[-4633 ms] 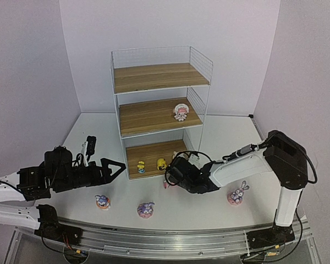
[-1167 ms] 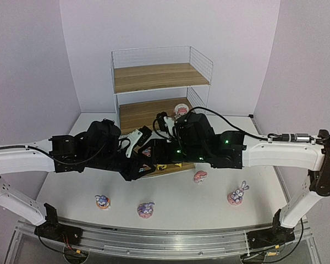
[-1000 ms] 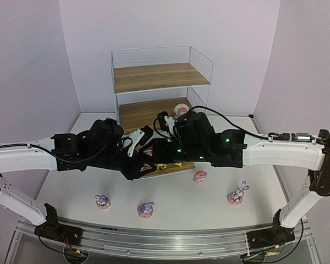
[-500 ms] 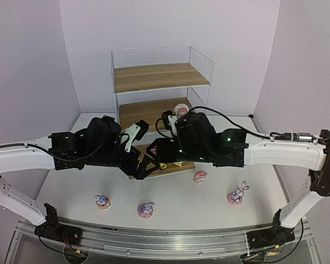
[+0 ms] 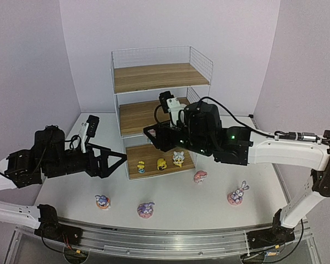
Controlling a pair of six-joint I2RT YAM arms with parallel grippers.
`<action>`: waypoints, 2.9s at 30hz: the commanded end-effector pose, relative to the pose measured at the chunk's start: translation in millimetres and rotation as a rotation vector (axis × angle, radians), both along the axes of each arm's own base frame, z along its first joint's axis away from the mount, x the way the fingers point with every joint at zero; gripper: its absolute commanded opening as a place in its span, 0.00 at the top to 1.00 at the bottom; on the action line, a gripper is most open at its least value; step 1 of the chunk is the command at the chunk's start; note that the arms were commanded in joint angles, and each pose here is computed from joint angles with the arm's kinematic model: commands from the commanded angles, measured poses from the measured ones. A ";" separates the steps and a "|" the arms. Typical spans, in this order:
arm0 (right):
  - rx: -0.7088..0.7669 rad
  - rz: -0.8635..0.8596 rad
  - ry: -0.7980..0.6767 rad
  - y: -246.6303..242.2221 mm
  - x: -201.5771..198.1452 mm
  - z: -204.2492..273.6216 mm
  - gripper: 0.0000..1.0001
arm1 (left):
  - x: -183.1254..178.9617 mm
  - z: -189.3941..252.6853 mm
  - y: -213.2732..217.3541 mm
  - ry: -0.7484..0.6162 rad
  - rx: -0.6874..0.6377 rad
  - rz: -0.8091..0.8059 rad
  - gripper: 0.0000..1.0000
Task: Place and organize the plastic toys onto the shelf
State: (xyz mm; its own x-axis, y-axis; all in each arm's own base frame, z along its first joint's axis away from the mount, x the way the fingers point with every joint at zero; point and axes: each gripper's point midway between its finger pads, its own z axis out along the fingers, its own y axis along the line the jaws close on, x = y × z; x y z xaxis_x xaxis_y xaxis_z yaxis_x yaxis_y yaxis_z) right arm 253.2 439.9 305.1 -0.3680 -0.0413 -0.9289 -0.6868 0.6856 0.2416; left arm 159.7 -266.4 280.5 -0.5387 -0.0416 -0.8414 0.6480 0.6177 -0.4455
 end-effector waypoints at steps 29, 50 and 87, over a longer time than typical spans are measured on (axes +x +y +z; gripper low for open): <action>0.182 -0.066 -0.302 -4.7 75.4 21.1 1.00 | 11.9 -15.6 17.6 0.068 -0.030 0.137 0.00; 0.141 -0.152 -0.375 -8.2 91.2 4.1 0.94 | 7.8 -13.9 24.4 0.063 -0.057 0.135 0.00; 0.093 -0.206 -0.396 -12.7 100.0 -8.1 0.35 | 8.1 -9.7 20.5 0.058 -0.071 0.125 0.00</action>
State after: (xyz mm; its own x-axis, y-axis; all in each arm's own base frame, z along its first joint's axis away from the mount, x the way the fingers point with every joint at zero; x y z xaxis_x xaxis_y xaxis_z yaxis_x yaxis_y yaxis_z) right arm 349.5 429.8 291.4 0.0075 0.0699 -0.9975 -0.6048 0.7947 0.0511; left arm 166.2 -243.9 258.2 -0.5963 -0.1365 -0.7911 0.5244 0.6798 -0.5126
